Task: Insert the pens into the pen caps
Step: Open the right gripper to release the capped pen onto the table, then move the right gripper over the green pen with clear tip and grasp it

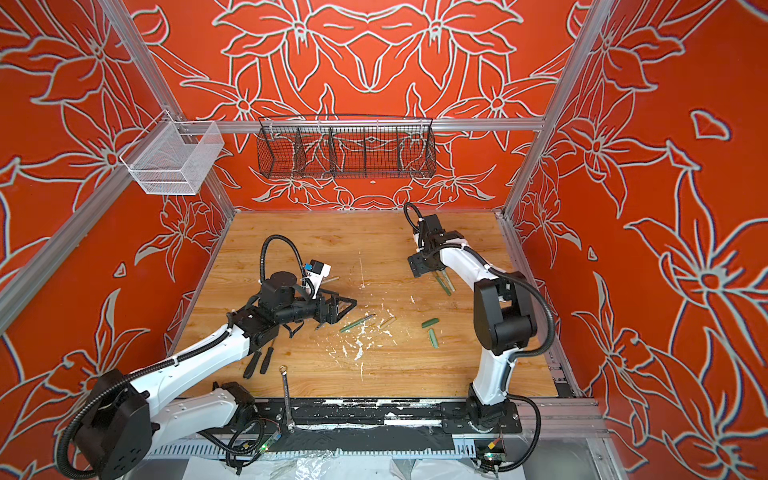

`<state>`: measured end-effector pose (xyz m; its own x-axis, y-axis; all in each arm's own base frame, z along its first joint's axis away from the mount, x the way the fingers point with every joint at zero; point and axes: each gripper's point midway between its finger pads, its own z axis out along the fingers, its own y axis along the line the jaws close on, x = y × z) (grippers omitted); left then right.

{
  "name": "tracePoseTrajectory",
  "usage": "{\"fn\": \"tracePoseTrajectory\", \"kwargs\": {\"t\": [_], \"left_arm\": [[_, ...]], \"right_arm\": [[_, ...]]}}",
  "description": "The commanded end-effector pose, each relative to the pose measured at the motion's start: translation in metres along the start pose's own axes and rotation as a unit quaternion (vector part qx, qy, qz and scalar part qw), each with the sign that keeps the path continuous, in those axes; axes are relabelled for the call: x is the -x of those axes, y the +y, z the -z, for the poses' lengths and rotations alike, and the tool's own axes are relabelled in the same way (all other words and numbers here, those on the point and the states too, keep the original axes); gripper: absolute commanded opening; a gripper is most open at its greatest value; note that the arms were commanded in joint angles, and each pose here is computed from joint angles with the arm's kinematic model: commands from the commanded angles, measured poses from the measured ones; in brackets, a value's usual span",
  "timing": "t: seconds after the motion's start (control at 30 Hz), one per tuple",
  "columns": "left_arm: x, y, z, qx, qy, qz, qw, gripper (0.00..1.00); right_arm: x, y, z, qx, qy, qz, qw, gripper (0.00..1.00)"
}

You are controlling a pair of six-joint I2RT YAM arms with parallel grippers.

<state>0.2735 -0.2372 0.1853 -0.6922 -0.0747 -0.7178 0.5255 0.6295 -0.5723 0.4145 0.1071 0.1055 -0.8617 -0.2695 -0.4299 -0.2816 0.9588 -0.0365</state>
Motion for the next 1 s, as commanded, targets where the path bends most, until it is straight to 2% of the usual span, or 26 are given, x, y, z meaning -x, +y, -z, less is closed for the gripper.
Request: {"fn": "tracePoseTrajectory", "kwargs": {"t": [0.0, 0.13, 0.37, 0.47, 0.6, 0.8, 0.97], "left_arm": [[0.007, 0.006, -0.001, 0.027, -0.003, 0.010, 1.000, 0.97], [-0.003, 0.009, -0.009, 0.027, 0.028, 0.016, 0.999, 0.97], [-0.034, 0.009, -0.037, 0.024, 0.117, -0.006, 0.993, 0.97], [-0.042, 0.022, -0.046, 0.054, 0.147, -0.011, 0.988, 0.97], [-0.048, 0.042, -0.050, 0.115, 0.177, -0.029, 0.977, 0.99], [-0.055, 0.058, -0.048, 0.171, 0.200, -0.050, 0.963, 0.98], [-0.046, 0.064, -0.034, 0.209, 0.175, -0.038, 0.961, 0.99]], "right_arm": [[-0.014, 0.031, 0.012, 0.082, -0.014, -0.044, 0.996, 0.86], [-0.033, 0.050, 0.023, 0.120, -0.024, -0.069, 0.990, 0.86], [-0.074, 0.073, 0.024, 0.113, -0.003, -0.061, 0.992, 0.86], [-0.083, 0.084, 0.028, 0.116, -0.007, -0.054, 0.992, 0.86], [-0.090, 0.091, 0.035, 0.119, -0.015, -0.073, 0.990, 0.85], [-0.090, 0.114, 0.041, 0.170, -0.019, -0.070, 0.983, 0.79], [-0.085, 0.137, 0.039, 0.204, -0.003, -0.062, 0.977, 0.73]]}}
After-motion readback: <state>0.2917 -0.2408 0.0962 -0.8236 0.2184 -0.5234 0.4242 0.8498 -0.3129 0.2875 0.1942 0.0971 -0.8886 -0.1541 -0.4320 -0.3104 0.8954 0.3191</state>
